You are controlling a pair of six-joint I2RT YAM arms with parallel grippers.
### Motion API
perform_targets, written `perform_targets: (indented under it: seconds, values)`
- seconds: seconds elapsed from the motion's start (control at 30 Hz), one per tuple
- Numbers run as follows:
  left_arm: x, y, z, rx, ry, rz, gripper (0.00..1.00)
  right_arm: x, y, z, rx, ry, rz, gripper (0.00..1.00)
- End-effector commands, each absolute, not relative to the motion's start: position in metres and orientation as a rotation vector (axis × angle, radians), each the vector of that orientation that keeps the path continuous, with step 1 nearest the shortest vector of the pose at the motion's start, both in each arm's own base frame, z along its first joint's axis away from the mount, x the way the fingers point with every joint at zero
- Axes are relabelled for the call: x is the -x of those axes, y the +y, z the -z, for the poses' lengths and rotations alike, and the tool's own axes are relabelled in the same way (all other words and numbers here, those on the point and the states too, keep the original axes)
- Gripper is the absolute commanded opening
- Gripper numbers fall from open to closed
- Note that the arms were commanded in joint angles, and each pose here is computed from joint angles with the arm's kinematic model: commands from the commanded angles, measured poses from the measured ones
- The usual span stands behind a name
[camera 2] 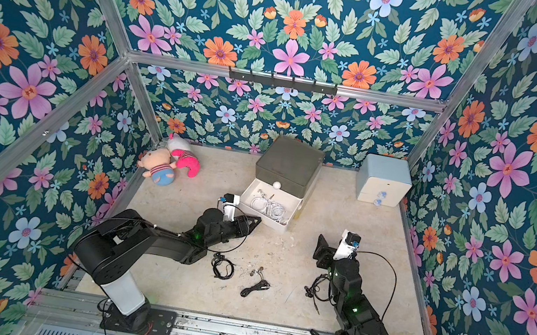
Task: Place the wired earphones into the drawer by color
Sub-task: Close the drawer of the storage box.
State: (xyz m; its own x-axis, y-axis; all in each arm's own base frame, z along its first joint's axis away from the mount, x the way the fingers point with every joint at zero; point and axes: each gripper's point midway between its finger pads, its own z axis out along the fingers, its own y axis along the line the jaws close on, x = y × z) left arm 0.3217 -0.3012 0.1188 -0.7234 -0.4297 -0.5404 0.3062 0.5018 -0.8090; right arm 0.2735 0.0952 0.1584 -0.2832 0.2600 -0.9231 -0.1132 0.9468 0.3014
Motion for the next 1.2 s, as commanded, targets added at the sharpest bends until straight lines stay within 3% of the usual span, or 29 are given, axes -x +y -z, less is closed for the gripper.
perform_targets:
  seconds: [0.0, 1.17]
  values:
    - [-0.324, -0.304, -0.132, 0.082, 1.962, 1.301, 0.33, -0.275, 0.097, -0.167, -0.107, 1.790, -0.382, 0.79]
    - [-0.353, -0.317, -0.152, 0.082, 1.902, 1.274, 0.34, -0.274, 0.096, -0.171, -0.110, 1.777, -0.386, 0.79]
